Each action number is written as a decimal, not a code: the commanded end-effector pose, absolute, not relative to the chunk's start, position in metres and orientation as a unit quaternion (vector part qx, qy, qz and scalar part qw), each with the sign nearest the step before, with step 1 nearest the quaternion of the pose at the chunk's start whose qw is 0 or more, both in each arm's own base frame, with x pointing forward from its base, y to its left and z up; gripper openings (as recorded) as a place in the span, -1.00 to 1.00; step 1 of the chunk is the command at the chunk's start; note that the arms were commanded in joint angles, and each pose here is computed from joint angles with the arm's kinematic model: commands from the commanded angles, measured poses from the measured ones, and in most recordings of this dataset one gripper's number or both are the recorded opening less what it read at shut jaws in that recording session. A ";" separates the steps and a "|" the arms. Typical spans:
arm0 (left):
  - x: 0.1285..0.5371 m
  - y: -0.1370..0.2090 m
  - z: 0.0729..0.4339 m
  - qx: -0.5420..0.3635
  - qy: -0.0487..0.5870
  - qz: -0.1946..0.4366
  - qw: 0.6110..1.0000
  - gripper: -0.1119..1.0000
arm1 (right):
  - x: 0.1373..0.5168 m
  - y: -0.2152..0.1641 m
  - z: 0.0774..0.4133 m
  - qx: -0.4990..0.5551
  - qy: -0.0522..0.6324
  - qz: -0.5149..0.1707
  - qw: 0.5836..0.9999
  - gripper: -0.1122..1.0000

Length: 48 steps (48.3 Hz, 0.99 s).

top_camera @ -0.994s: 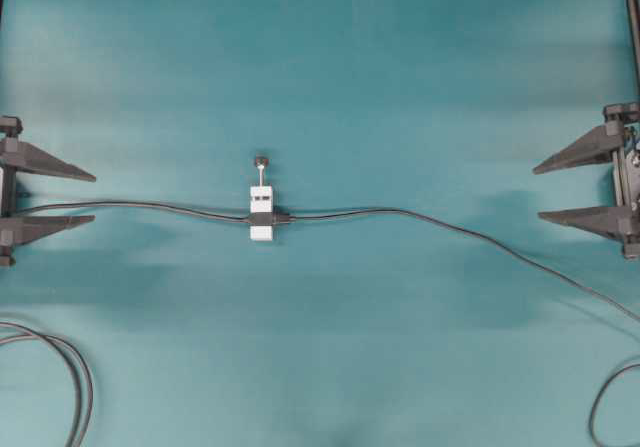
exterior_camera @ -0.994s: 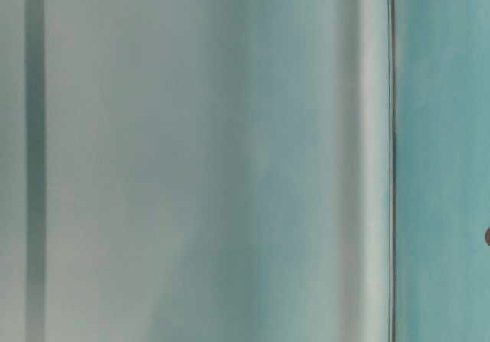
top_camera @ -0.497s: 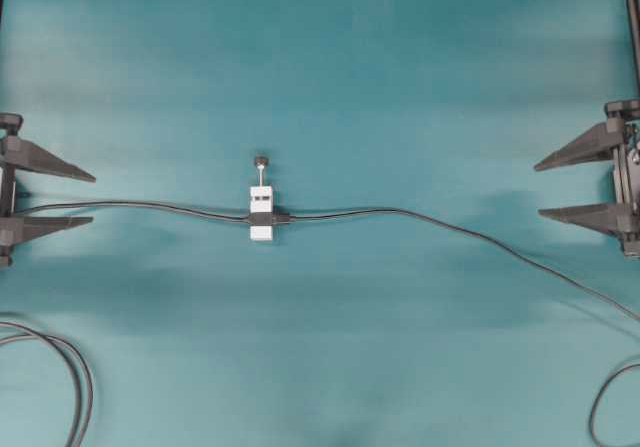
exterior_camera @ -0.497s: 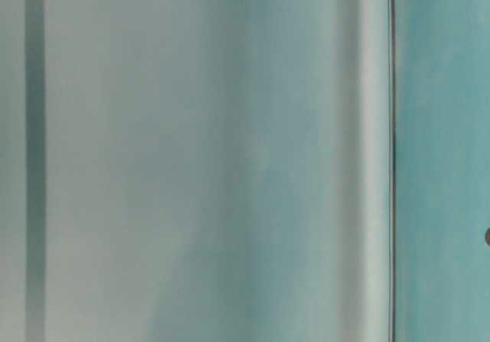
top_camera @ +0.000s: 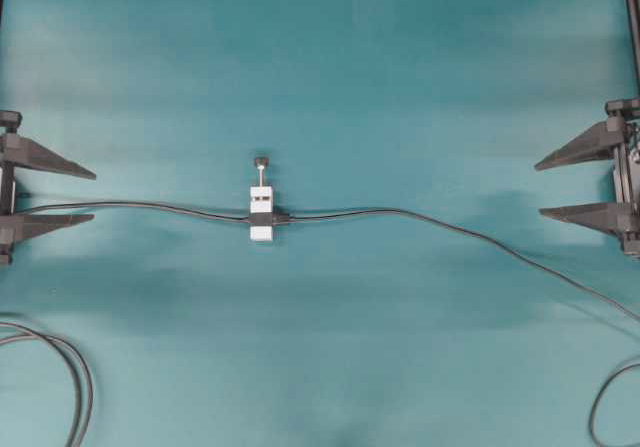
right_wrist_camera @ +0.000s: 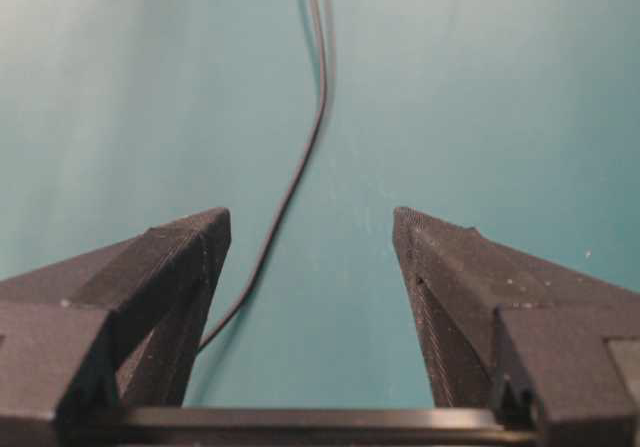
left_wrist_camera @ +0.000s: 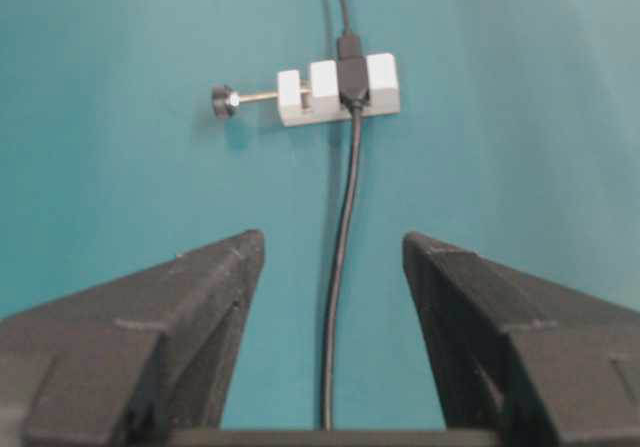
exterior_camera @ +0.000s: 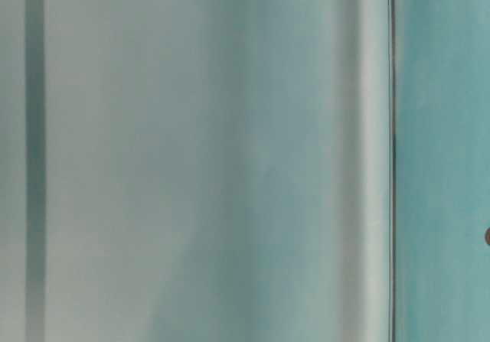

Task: Insert the USB cable into the female connector supported by the left arm.

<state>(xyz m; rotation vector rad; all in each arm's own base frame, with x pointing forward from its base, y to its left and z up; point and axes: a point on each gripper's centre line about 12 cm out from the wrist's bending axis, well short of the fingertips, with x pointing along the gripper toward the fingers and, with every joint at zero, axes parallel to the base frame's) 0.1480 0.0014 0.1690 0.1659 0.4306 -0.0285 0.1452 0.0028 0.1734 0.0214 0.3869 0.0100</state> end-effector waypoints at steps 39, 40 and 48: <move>0.151 0.002 0.174 0.077 0.207 -0.011 0.975 0.44 | 0.149 0.003 0.183 0.010 0.180 0.005 0.984 0.48; 0.151 0.002 0.174 0.078 0.207 -0.011 0.975 0.44 | 0.149 0.003 0.183 0.010 0.180 0.004 0.984 0.48; 0.149 0.002 0.169 0.090 0.205 -0.013 0.974 0.44 | 0.149 0.003 0.183 0.009 0.180 0.004 0.984 0.48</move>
